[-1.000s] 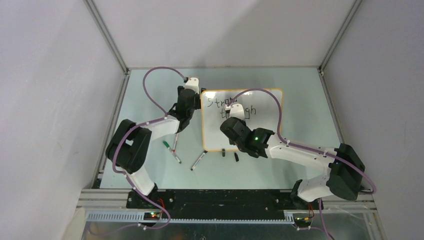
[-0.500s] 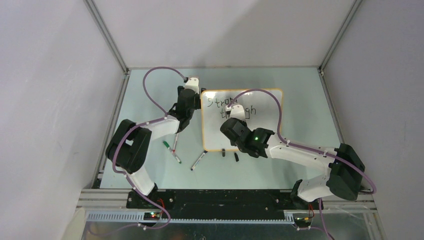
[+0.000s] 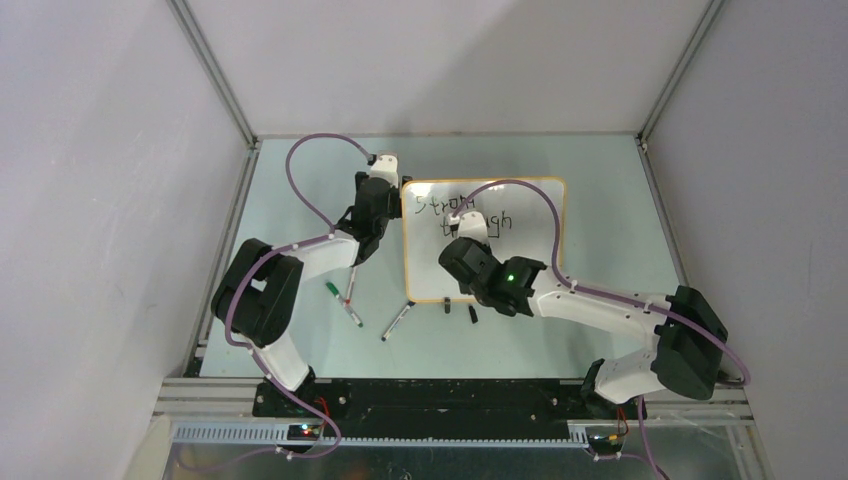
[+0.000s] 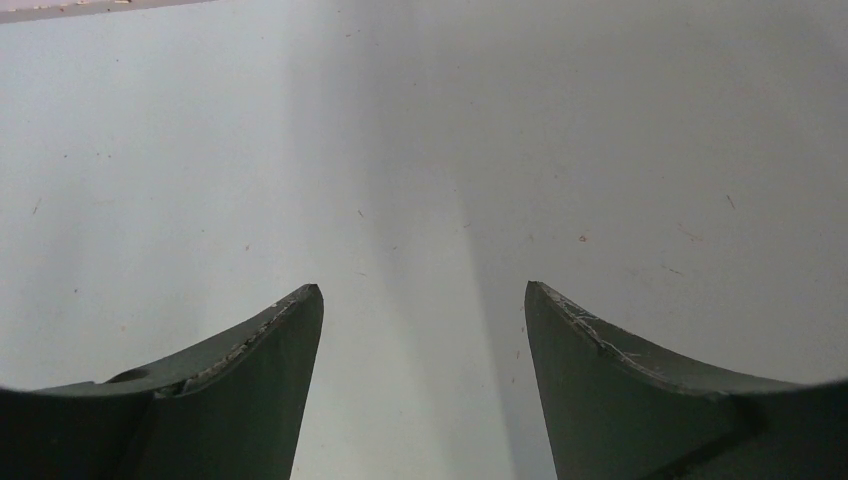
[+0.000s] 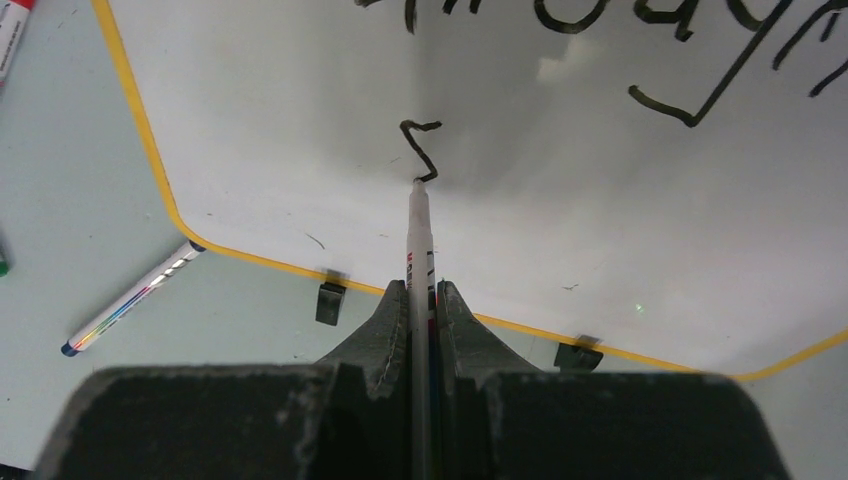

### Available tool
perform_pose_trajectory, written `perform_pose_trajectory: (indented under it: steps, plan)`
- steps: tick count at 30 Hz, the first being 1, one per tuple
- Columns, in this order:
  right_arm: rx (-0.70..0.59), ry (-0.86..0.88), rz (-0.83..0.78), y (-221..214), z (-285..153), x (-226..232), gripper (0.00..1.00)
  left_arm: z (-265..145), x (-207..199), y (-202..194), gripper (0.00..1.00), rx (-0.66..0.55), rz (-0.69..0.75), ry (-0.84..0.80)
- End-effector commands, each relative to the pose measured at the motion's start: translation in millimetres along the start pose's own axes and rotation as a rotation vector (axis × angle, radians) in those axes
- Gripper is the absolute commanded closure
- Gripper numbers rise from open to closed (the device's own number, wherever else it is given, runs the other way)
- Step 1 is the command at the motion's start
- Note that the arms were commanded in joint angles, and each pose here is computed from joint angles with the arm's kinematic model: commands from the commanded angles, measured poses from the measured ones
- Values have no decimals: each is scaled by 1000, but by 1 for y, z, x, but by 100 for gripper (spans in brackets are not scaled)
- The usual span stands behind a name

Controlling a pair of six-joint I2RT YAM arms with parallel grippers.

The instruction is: Write a sentence on the whiteboard

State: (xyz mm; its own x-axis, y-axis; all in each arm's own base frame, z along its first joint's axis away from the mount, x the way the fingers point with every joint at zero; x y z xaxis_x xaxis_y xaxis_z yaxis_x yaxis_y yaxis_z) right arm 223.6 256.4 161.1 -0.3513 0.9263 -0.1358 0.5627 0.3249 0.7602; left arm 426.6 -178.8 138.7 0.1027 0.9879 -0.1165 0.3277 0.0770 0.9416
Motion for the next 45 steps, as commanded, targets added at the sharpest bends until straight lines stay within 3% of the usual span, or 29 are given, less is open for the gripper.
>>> perform_pose_trajectory:
  steps: [1,14,26,35,39,45]
  plan:
    - [-40,34,17,16,1,11,100,0,-5,18,20,-57,-29,-20]
    - [-59,48,19,25,-1,16,100,0,-5,19,20,-58,-29,-18]
    - [-191,121,28,43,-37,9,100,0,-5,18,20,-58,-28,-19]
    - [-313,177,-120,62,-56,-6,100,-1,-4,18,20,-63,-30,-19]
    - [-328,221,-75,63,-55,-8,100,-2,-5,18,20,-66,-28,-18]
    - [-339,133,-51,48,-43,-21,100,-1,-5,18,20,-63,-28,-21]
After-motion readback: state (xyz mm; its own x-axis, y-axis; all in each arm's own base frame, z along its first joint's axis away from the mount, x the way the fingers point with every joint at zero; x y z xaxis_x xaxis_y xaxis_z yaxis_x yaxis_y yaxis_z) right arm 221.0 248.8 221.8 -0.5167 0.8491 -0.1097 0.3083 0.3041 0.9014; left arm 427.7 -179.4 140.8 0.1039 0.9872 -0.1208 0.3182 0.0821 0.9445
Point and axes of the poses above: each gripper's point midway between its finger pads, its own z axis out along the fingers, its own x axis along the line the jaws close on, y = z × x, the point moved 3 cm from there along -z, back along the fingers, and after that the axes turned 7 degrees about -z, right-handed, at the moved point
